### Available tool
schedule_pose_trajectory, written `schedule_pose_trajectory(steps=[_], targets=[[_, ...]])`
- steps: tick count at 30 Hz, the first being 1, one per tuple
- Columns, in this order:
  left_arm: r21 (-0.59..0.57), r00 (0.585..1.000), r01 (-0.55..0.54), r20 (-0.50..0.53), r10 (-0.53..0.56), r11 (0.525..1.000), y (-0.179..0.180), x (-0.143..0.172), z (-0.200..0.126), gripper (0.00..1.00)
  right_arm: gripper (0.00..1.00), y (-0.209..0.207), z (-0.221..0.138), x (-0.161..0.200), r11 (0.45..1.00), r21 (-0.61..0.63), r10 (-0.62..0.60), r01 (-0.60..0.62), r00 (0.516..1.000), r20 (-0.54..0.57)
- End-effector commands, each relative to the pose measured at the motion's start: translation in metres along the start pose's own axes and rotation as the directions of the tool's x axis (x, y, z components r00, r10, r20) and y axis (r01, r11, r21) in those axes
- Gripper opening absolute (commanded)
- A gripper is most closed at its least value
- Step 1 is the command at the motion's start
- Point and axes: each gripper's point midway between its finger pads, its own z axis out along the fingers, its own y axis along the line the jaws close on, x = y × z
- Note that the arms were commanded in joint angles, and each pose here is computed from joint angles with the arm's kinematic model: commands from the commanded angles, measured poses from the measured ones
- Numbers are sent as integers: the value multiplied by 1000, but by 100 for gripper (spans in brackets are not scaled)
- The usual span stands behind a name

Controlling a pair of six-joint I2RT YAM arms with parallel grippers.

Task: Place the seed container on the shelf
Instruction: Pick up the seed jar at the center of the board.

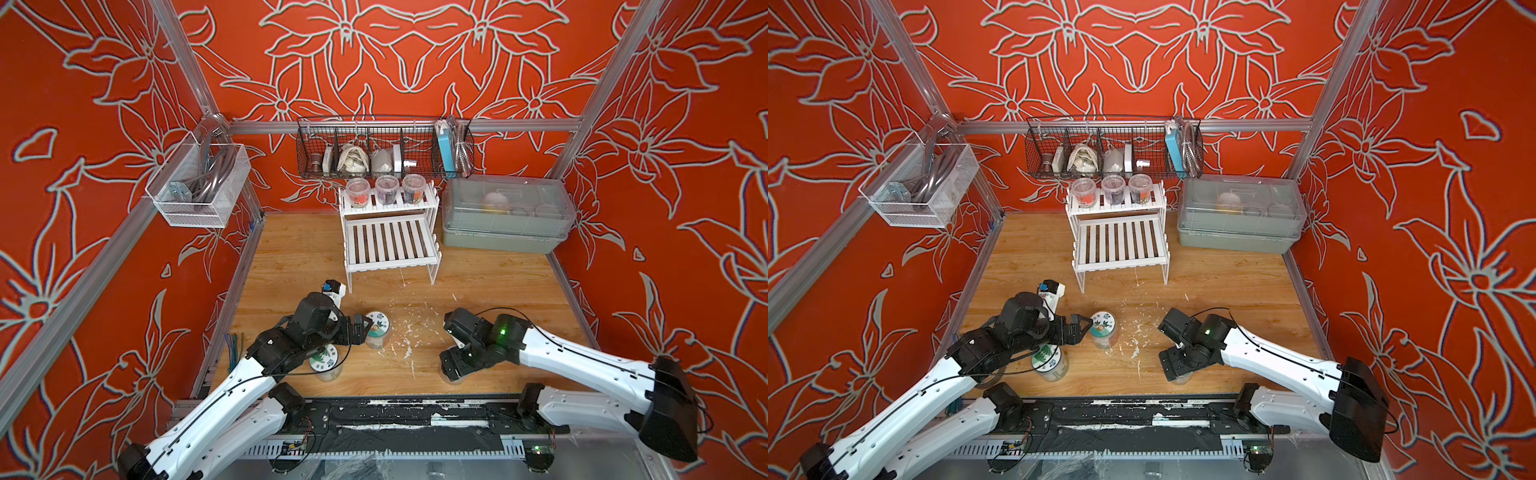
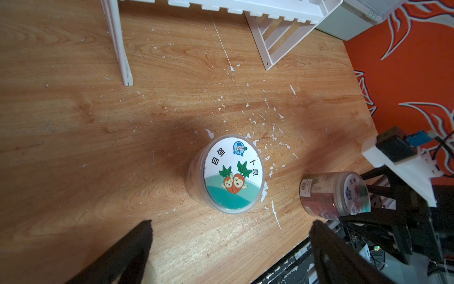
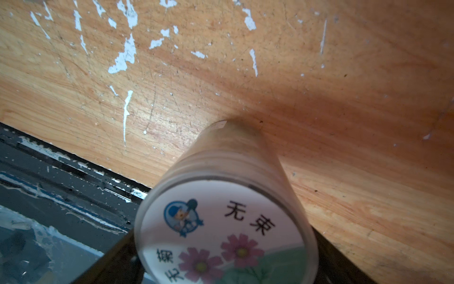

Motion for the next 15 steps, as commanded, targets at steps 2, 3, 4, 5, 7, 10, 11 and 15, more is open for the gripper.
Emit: schedule_pose_trajectory(steps=[2, 3, 4, 5, 7, 10, 11, 15], targets=[[11, 1000, 6, 8, -6, 1000, 0, -1, 1, 99, 81, 2, 2, -4, 1000, 14, -21, 21, 1000, 4], [12, 1000, 6, 11, -6, 1000, -1, -2, 0, 99, 78, 2, 1, -4, 1000, 13, -24, 24, 1000, 4], [12, 1000, 5, 11, -5, 1000, -1, -2, 0, 99, 76, 3, 1, -5, 1000, 12, -26, 26, 1000, 2], [15, 1000, 4, 13, -4, 1000, -1, -2, 0, 99, 74, 3, 0, -5, 999, 10, -31, 31, 1000, 0], [27, 1000, -1, 16, 1, 1000, -3, -3, 0, 99, 72, 6, -5, -7, 999, 3, -38, 38, 999, 4], [92, 1000, -22, 21, 20, 996, -14, -3, 2, 99, 71, 11, -22, -15, 998, -10, -61, 61, 998, 31], [135, 999, -40, 25, 36, 990, -21, -3, 2, 99, 71, 12, -30, -19, 997, -11, -70, 71, 997, 44], [288, 990, -120, 101, 95, 950, -51, -14, -6, 99, 71, 23, -67, -38, 992, -52, -110, 116, 988, 109]])
